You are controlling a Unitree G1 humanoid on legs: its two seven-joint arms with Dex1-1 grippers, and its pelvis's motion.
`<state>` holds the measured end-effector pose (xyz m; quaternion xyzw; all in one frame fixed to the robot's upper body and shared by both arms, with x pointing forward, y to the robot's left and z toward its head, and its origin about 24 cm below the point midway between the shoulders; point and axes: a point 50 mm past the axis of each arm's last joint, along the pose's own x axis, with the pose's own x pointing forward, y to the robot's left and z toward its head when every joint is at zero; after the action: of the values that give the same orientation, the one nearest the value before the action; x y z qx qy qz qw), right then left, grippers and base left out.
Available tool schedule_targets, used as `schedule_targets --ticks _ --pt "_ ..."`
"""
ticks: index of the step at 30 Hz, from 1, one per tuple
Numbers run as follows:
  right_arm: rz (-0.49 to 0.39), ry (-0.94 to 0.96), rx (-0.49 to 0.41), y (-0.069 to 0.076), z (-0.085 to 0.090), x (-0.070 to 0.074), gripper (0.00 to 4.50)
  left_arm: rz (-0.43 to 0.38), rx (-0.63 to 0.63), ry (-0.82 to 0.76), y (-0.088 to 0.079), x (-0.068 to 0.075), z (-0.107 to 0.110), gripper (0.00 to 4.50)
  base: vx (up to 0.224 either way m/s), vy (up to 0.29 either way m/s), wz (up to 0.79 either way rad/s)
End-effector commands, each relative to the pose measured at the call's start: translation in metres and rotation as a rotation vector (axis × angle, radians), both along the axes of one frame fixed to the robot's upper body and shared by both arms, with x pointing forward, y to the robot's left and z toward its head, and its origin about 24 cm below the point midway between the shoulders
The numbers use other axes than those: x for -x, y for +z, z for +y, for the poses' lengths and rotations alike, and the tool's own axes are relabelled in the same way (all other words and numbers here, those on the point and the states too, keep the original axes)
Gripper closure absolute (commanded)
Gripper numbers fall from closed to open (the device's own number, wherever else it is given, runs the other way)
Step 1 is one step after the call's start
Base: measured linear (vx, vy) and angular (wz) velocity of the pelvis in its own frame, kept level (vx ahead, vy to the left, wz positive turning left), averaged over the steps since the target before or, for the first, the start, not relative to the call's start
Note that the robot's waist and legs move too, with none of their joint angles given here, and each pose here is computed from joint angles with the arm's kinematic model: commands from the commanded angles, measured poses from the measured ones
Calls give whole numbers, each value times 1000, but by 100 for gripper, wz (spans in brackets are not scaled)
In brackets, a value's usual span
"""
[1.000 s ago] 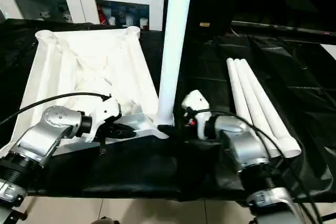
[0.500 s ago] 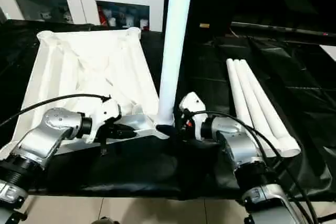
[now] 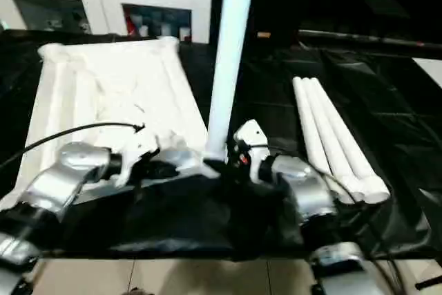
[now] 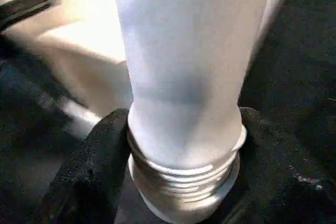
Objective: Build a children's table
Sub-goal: Rotate leg to tighten
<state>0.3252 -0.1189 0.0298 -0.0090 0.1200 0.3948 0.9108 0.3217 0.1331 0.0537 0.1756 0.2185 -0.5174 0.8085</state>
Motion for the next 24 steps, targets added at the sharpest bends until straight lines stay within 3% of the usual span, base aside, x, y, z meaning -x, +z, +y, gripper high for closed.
schedule_targets --ticks 1,7,13,14,15,17,19,21,24 --pt "81 -191 63 -20 4 -3 175 32 -11 83 -12 -3 -15 450 0 0 0" --pt "121 -422 52 -24 33 -13 175 16 -20 220 -13 -12 -45 450 0 0 0" --pt "72 -395 24 -15 52 -18 175 -11 -20 195 -12 -9 -56 450 0 0 0" --pt "63 -379 11 -13 53 -19 175 -15 -24 195 -12 -9 -53 450 0 0 0" --pt "58 -371 3 -12 52 -19 140 -16 -28 197 -12 -9 -51 450 0 0 0" --pt "25 -319 -16 -5 46 -21 140 -23 -37 191 -13 -9 -39 450 0 0 0" --pt "8 -281 -23 0 43 -23 99 -29 -45 184 -13 -9 -33 450 0 0 0" --pt "2 -262 -26 3 41 -24 95 -31 -47 180 -13 -8 -31 450 0 0 0" --pt "-43 -151 26 10 31 -24 63 -43 -45 156 -12 -7 -22 450 0 0 0"
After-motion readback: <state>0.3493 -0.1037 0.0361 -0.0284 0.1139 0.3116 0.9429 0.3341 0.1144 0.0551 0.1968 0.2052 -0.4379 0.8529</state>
